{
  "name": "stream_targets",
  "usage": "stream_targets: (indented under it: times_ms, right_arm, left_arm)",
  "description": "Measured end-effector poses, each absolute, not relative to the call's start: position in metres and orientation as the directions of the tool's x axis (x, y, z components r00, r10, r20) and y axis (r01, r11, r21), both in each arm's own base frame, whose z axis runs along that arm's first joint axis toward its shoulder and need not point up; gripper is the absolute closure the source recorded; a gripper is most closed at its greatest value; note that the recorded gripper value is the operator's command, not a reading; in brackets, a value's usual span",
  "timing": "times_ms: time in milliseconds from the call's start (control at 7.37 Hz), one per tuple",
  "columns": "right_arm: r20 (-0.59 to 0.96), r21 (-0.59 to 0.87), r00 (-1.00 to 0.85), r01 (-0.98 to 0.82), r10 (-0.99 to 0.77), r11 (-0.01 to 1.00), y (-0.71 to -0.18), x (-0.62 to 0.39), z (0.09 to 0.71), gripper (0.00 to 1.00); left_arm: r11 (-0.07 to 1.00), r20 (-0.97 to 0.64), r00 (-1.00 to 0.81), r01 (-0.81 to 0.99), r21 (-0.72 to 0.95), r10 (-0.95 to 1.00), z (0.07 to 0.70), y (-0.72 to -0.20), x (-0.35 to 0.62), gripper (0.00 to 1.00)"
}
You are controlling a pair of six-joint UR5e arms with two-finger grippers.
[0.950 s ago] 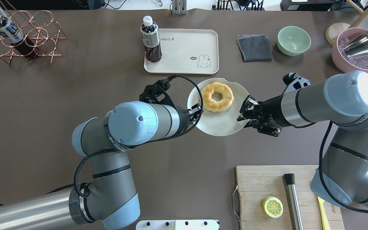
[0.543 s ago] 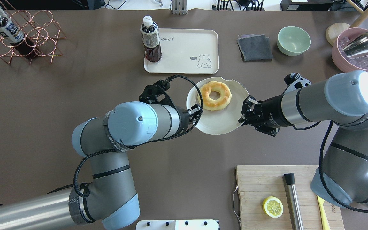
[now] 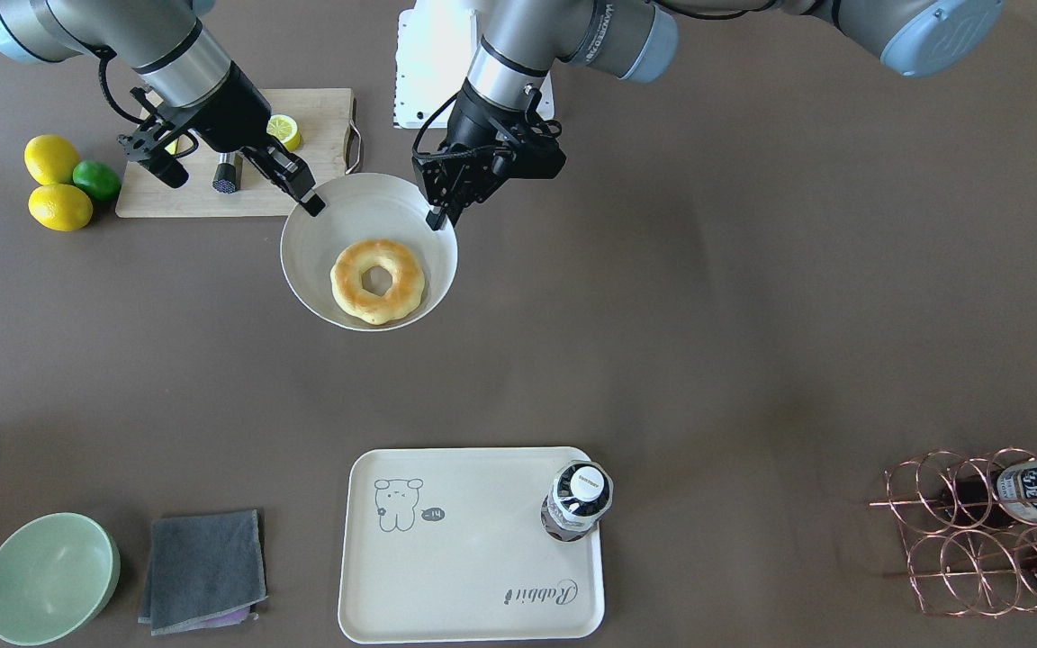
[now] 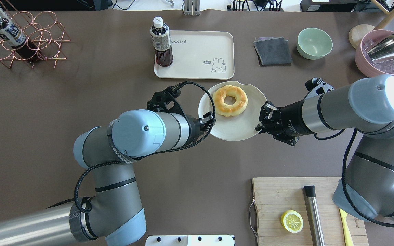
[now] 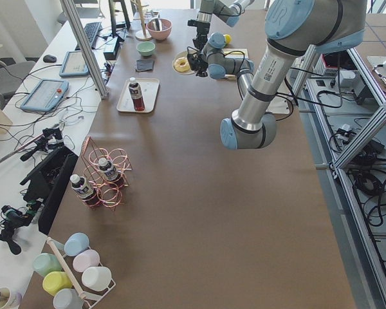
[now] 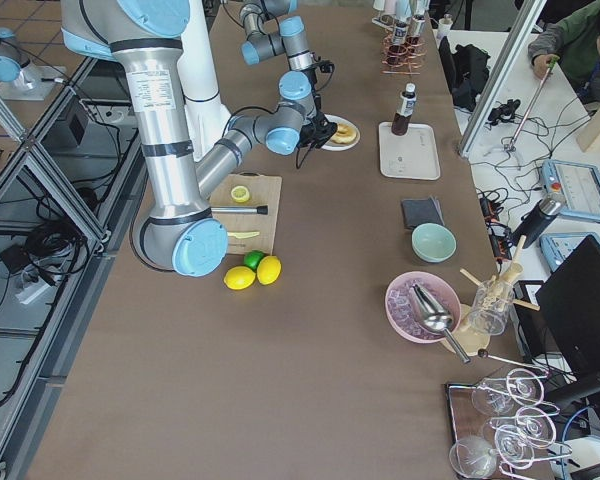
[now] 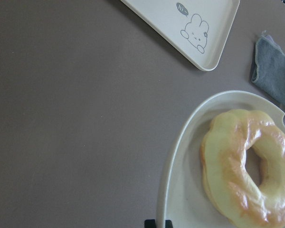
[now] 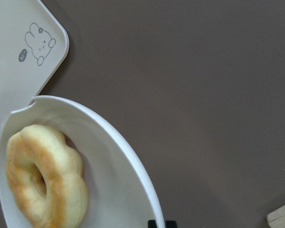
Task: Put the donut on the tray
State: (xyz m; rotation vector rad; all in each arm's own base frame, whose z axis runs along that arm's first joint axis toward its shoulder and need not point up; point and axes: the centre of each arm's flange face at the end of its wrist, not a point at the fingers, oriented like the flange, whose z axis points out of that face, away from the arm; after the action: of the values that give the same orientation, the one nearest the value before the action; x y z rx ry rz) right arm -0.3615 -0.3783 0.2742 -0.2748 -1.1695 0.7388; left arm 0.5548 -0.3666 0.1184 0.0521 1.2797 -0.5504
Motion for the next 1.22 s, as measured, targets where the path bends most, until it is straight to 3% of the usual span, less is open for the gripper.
stream_targets:
  times_ms: [679, 1221]
  right_arm:
    - [0.711, -0.567, 0.188, -0.416, 0.677, 0.711, -0.389, -0.368, 0.286, 1.00]
    - [0.631, -0.611, 0.103, -0.545, 0.768, 0.575, -0.489, -0.402, 0.293, 1.00]
  left_arm:
    - [0.946, -0.947, 0.234, 0.289, -0.146, -0.218, 0.156, -0.383, 0.458, 0.02]
    - [0.987, -0.948, 0.310, 0.161, -0.016, -0.066, 0.247, -0.415, 0.353, 0.02]
